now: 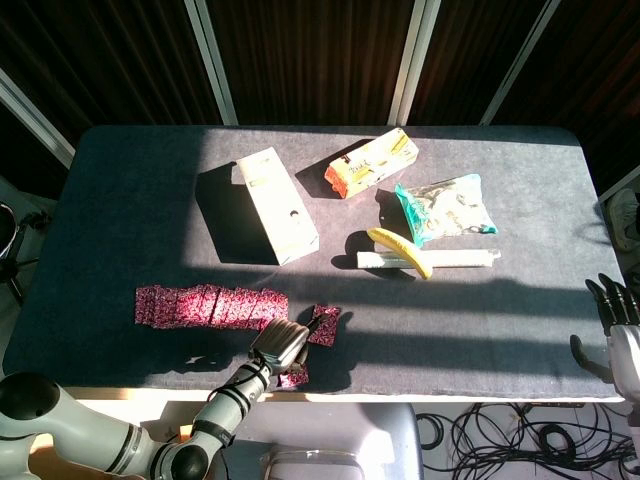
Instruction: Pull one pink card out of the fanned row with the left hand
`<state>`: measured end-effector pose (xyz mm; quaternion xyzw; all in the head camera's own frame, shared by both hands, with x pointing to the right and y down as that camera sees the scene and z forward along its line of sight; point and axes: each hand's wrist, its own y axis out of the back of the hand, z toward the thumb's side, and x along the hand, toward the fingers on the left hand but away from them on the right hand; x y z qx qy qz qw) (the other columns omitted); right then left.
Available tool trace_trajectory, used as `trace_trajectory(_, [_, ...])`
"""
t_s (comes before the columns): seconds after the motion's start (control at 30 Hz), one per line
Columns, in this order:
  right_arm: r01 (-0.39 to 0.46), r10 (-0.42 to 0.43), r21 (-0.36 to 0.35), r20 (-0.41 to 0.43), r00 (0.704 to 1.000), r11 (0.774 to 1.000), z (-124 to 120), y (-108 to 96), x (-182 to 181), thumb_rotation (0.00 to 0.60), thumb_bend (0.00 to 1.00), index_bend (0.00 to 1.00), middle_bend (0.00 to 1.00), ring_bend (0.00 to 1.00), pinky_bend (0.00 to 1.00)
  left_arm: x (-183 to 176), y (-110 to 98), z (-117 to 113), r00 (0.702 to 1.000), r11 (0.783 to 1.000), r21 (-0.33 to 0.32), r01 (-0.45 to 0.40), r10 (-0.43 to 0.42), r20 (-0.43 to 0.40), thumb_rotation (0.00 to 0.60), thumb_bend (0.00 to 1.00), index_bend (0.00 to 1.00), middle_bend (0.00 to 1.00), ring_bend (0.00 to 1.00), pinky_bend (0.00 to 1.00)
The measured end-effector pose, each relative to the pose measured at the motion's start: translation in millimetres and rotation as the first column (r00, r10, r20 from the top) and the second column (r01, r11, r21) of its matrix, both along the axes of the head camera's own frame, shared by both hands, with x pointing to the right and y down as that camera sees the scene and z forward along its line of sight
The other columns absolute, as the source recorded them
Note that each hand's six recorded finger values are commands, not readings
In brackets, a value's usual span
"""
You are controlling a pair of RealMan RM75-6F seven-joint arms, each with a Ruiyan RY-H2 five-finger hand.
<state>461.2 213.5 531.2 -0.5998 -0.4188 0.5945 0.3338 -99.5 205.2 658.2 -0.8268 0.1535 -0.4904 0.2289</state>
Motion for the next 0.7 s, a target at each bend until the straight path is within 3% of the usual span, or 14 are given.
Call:
trace_trajectory(0.03, [0.005, -0.005, 0.001, -0.002, 1.0, 1.0, 0.1, 0.8, -1.3, 0.6, 0.37, 0.0, 0.0, 0.0, 0.01, -6.5, -2.9, -6.9, 1.0, 1.0, 0.026, 0.006, -0.005, -0.013, 0.6, 0.63, 0.04, 0.93, 0.94, 0.99])
trace_trajectory(0.1, [0.019, -0.019, -0.001, -0.01, 1.0, 1.0, 1.2, 2.8, -4.4, 0.6, 0.37, 0.0, 0.0, 0.0, 0.01, -28.3, -8.8, -22.7, 1.0, 0.996, 0.092, 0.013, -0.01, -0.027, 0.6, 0.5, 0.04, 0.69, 0.71, 0.87])
trace_trajectory(0.13, [0.027, -0.027, -0.004, -0.013, 1.0, 1.0, 2.1, 3.8, -6.1, 0.6, 0.37, 0.0, 0.0, 0.0, 0.01, -40.3, -10.6, -28.7, 1.0, 0.993, 0.121, 0.011, -0.008, -0.025, 0.6, 0.45, 0.03, 0.5, 0.51, 0.73])
trace_trajectory(0.2, [0.053, -0.053, -0.014, -0.018, 0.998, 0.998, 4.9, 6.7, -11.7, 0.6, 0.37, 0.0, 0.0, 0.0, 0.01, -73.7, -11.6, -40.2, 1.0, 0.982, 0.187, -0.001, 0.001, 0.001, 0.6, 0.42, 0.01, 0.23, 0.21, 0.43])
trace_trajectory(0.27, [0.082, -0.082, -0.028, -0.019, 0.996, 0.996, 8.1, 9.6, -17.5, 0.6, 0.37, 0.0, 0.0, 0.0, 0.01, -113.0, -5.8, -48.1, 0.999, 0.971, 0.238, -0.011, 0.001, 0.041, 0.6, 0.41, 0.0, 0.05, 0.04, 0.2])
trace_trajectory(0.4, [0.143, -0.145, -0.061, -0.021, 0.989, 0.988, 16.7, 17.3, -31.3, 0.6, 0.37, 0.0, 0.0, 0.0, 0.01, -197.4, 19.2, -53.1, 0.988, 0.953, 0.298, 0.047, -0.088, 0.127, 0.6, 0.4, 0.0, 0.0, 0.0, 0.02])
trace_trajectory(0.57, [0.175, -0.178, -0.075, -0.032, 0.984, 0.982, 24.4, 21.7, -41.9, 0.6, 0.37, 0.0, 0.0, 0.0, 0.01, -299.2, 56.2, -54.9, 0.941, 0.909, 0.366, 0.198, -0.28, 0.188, 0.6, 0.39, 0.0, 0.0, 0.0, 0.0])
trace_trajectory(0.7, [0.186, -0.19, -0.089, -0.038, 0.981, 0.978, 30.8, 24.1, -47.4, 0.6, 0.37, 0.0, 0.0, 0.0, 0.01, -325.0, 67.3, -69.2, 0.948, 0.879, 0.43, 0.204, -0.287, 0.138, 0.6, 0.39, 0.0, 0.0, 0.0, 0.0])
